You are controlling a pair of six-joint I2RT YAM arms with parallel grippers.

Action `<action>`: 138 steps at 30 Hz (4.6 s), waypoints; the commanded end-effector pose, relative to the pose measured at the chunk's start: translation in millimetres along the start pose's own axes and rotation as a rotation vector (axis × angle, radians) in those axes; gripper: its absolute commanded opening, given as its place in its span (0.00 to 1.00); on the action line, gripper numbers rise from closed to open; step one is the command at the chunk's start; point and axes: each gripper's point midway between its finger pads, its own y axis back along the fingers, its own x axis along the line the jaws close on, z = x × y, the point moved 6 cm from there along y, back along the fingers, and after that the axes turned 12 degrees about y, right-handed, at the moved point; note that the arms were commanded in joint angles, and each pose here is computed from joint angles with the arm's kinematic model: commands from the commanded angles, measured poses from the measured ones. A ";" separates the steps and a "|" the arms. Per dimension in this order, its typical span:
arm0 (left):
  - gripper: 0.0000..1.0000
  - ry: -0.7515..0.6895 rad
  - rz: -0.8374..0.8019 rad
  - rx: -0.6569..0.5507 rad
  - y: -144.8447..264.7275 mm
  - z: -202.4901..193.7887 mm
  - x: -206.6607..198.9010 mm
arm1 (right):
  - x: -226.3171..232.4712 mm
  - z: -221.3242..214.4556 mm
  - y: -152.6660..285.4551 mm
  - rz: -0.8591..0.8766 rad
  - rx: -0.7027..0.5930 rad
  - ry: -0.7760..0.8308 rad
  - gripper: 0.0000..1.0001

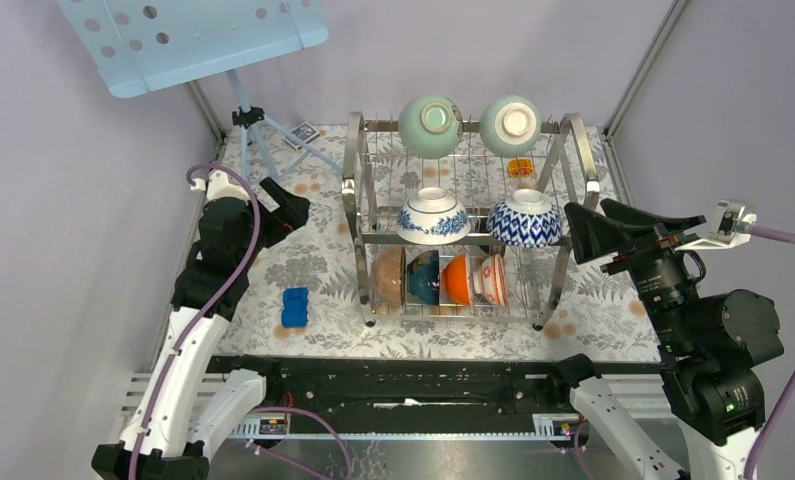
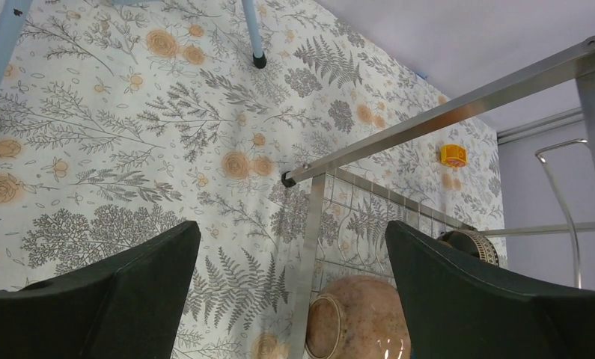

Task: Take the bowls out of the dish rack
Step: Move the dish rack to the center of the board.

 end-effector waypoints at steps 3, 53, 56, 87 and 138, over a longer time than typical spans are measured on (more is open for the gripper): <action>0.99 -0.035 -0.104 -0.046 17.2 18.0 -23.1 | -0.1 3.9 -3.1 -0.009 -0.002 0.007 1.00; 0.99 -0.056 -0.250 0.024 18.0 17.4 -54.7 | -16.2 30.1 -53.0 -0.336 0.191 0.076 1.00; 0.99 -0.051 -0.284 0.002 25.5 27.2 -67.0 | -29.3 23.1 -41.2 -0.430 0.228 0.101 1.00; 0.97 -0.342 -0.331 0.103 47.1 24.3 -172.7 | -51.1 -28.1 -63.7 -0.554 0.377 0.216 0.77; 0.00 -0.498 -0.077 -0.104 22.1 36.9 -172.3 | -44.1 -67.3 -134.3 -0.437 0.495 0.298 0.00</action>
